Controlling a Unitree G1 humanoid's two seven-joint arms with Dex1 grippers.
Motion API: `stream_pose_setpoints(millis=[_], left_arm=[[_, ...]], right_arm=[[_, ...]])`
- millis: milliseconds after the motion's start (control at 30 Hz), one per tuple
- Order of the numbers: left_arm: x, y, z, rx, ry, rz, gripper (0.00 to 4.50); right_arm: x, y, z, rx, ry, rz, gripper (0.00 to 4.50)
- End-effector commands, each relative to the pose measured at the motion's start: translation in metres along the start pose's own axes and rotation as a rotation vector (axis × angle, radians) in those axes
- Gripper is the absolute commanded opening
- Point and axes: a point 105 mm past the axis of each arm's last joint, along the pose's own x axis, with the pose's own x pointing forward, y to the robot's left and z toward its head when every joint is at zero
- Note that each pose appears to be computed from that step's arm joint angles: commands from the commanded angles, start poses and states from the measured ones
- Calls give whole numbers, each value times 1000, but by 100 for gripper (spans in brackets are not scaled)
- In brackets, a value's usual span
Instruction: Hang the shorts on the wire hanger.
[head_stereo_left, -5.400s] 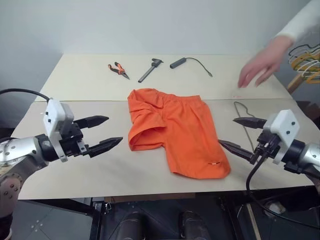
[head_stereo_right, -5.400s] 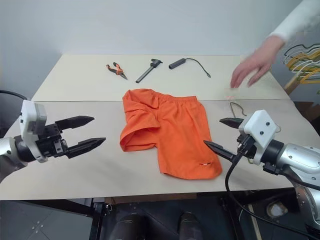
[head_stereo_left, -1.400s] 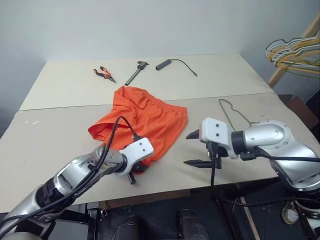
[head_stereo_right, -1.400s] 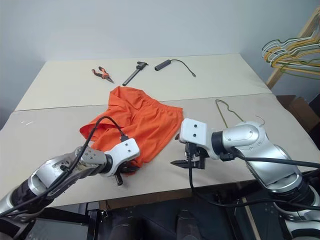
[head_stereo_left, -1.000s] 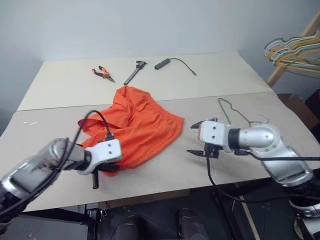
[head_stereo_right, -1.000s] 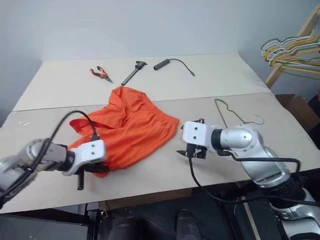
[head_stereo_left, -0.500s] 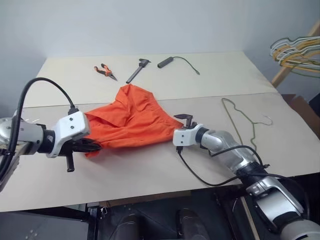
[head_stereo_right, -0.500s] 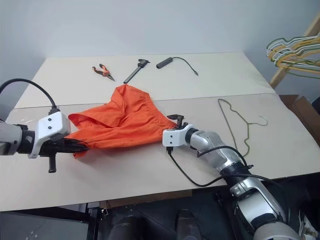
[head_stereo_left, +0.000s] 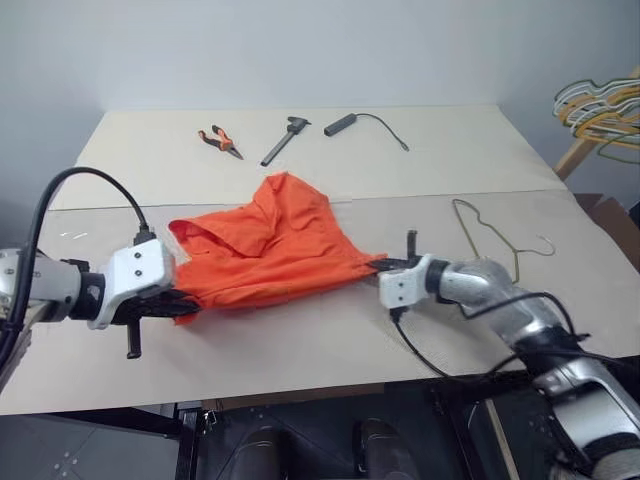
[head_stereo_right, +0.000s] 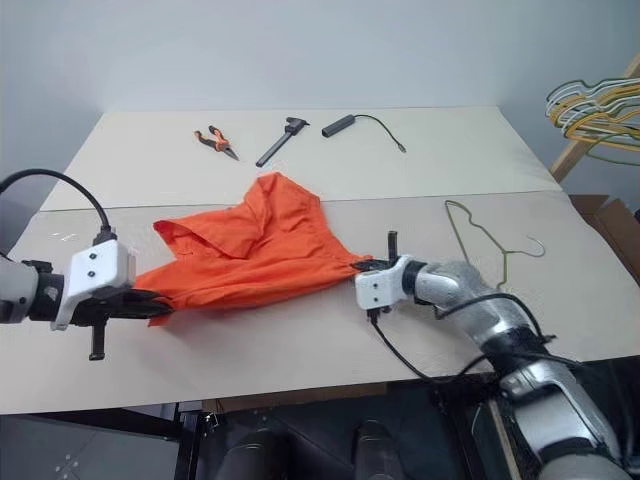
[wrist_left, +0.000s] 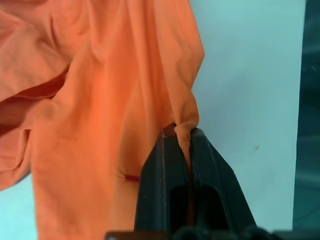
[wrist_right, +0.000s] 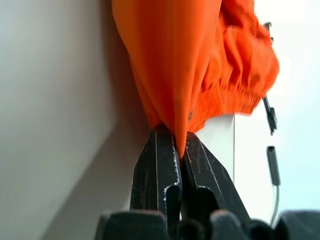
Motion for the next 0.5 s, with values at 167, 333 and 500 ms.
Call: stream_pose_setpoints(millis=[167,333,500], left_arm=[[-16,4,-8,127,-18,-90,0],[-1,55,15,102,-135,93,0],[-2,167,68,42,-258,578,0]], right_arm=[[-67,-15,44,59,-88,180,2],[-51,-73,27,187,-43,-38,2],[-23,-179,-23,281,162,-502,2]])
